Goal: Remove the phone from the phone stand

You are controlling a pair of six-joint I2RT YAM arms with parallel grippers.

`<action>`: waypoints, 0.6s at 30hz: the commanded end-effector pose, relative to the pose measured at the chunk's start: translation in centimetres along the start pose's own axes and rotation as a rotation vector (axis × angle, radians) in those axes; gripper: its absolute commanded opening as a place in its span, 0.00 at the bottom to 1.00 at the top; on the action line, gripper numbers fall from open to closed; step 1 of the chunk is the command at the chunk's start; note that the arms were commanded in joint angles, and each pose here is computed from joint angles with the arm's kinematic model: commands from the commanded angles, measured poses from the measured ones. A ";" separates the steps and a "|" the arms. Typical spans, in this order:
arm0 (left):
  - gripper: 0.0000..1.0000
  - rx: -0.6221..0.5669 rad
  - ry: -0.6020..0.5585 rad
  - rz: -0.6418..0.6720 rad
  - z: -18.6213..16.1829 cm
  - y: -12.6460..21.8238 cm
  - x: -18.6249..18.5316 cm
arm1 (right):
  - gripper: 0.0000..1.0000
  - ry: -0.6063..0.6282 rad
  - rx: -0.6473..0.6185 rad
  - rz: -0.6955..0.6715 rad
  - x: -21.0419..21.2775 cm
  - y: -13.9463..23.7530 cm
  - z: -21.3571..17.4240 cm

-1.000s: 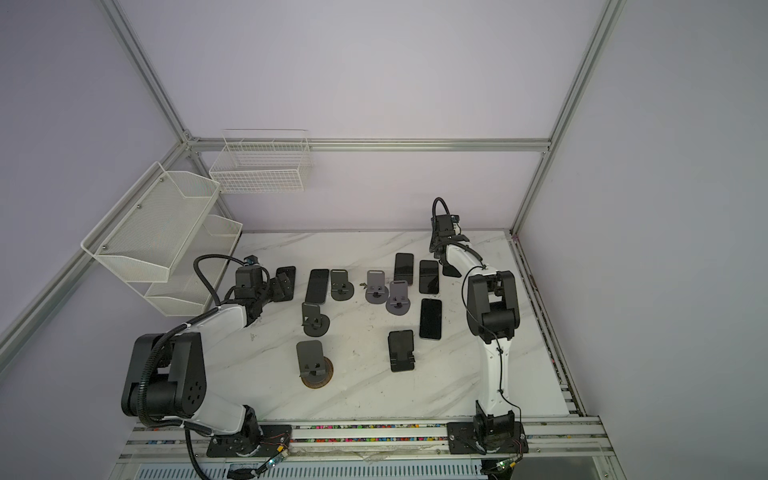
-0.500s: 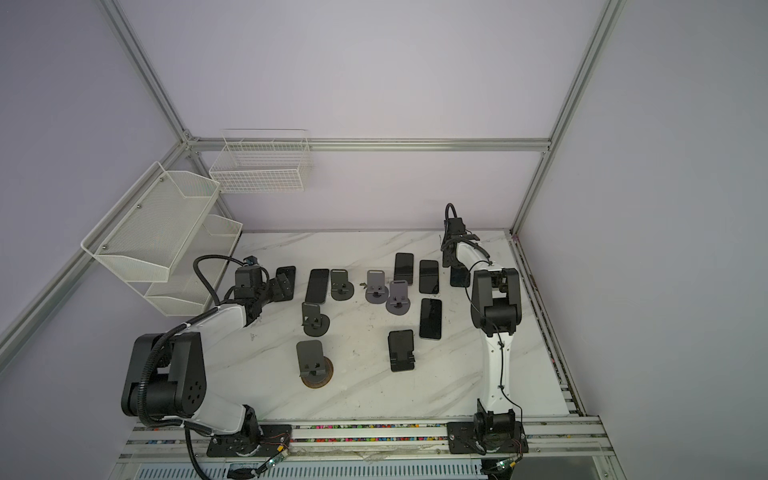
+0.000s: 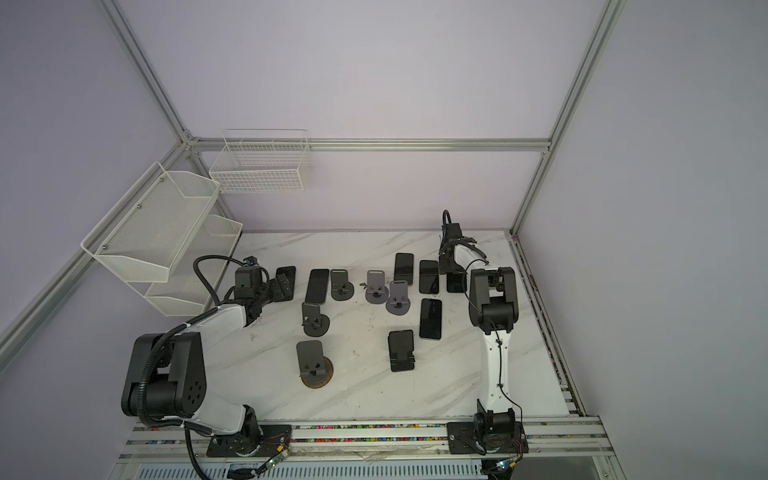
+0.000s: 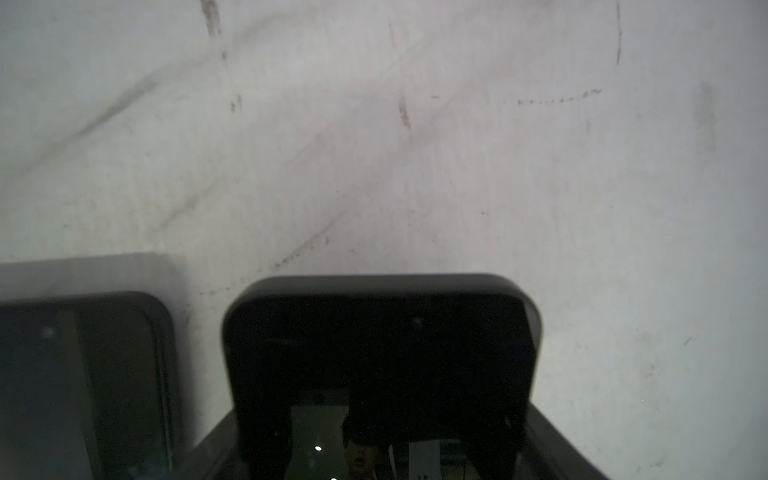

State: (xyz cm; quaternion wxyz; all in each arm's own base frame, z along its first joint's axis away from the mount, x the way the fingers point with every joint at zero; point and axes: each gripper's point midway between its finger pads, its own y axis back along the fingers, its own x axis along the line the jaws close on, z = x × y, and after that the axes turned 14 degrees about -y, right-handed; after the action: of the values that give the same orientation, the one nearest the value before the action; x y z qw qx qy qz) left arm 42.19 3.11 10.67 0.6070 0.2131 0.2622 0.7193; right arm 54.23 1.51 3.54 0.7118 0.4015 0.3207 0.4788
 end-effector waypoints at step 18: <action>1.00 -0.032 0.031 0.014 0.5 0.3 0.5 | 0.72 0.019 0.234 0.049 -0.9 -3.3 -6.2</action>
State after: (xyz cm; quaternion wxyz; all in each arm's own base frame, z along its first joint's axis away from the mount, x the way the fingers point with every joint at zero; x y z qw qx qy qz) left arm 42.19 3.12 10.68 0.6068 0.2126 0.2624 0.7196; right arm 54.24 1.72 3.13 0.6930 0.4323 0.3021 0.4915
